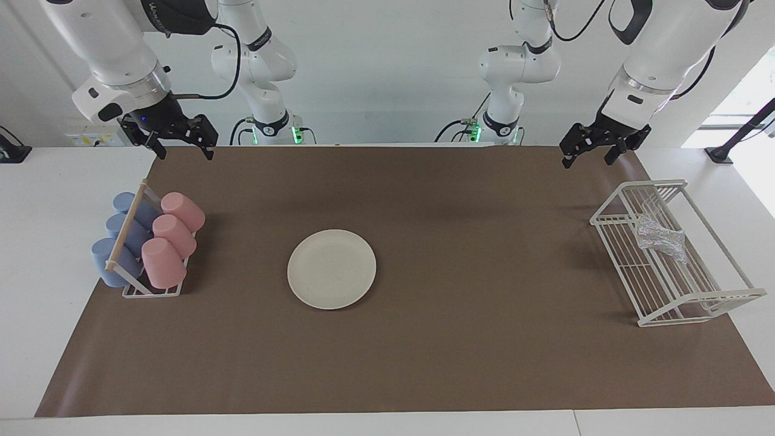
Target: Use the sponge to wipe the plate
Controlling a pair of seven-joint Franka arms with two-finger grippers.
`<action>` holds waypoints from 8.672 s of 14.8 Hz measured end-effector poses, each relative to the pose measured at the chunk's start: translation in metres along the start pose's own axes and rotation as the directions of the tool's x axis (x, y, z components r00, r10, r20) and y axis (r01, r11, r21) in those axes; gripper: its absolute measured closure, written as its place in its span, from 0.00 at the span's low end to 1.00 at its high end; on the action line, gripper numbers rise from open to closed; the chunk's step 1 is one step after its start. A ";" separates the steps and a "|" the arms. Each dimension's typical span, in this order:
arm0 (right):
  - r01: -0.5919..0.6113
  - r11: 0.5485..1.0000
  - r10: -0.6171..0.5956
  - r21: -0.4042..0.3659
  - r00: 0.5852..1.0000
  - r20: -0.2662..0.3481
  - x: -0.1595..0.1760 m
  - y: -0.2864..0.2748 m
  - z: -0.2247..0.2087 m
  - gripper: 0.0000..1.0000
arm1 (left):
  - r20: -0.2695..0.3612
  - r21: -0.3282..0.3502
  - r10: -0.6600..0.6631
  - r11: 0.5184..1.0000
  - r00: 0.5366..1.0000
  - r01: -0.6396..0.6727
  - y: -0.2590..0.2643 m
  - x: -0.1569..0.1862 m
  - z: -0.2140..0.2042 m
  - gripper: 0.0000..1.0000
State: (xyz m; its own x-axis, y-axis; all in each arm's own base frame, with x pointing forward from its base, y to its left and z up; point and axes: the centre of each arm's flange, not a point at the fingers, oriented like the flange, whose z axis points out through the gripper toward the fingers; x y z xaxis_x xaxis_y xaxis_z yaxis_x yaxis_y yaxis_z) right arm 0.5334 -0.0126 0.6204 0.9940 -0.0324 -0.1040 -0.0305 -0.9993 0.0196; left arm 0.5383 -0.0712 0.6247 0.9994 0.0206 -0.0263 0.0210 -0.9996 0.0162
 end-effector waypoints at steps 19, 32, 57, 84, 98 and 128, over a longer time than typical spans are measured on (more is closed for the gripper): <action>-0.698 0.716 0.698 0.001 0.716 0.006 -0.006 -0.054 -0.003 0.00 | 0.022 0.775 0.168 0.619 0.986 -0.123 -0.038 0.101 0.183 0.00; -0.862 0.507 0.862 -0.017 0.507 0.002 -0.017 -0.098 -0.003 0.00 | 0.007 0.875 0.090 0.482 0.996 -0.050 -0.050 0.099 0.240 0.10; -0.939 0.342 0.939 -0.021 0.342 0.035 -0.026 -0.118 -0.001 0.00 | 0.135 -0.075 -0.252 0.962 0.958 0.264 0.047 0.061 0.018 0.94; -0.984 -0.055 0.989 0.170 -0.030 0.147 -0.086 -0.337 0.024 0.00 | 0.337 -0.919 0.080 0.242 0.938 0.310 0.107 -0.097 0.170 0.94; -0.974 -0.063 0.941 0.218 0.015 0.338 -0.111 -0.387 0.045 0.00 | 0.301 -0.939 0.107 0.208 0.948 0.275 0.120 -0.101 0.167 0.94; -0.953 0.122 0.934 0.277 0.205 0.292 -0.131 -0.396 0.060 0.98 | 0.301 -0.939 0.109 0.208 0.947 0.275 0.120 -0.102 0.168 0.94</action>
State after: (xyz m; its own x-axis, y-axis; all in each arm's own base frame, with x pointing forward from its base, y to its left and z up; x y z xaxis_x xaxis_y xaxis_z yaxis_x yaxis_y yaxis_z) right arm 0.4087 0.3865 0.5665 0.1444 -0.9451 -0.2930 -0.9801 -0.0959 -0.1737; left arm 0.4345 -0.1963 0.4610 0.9413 -0.0944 -0.3242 0.3032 -0.1866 0.9345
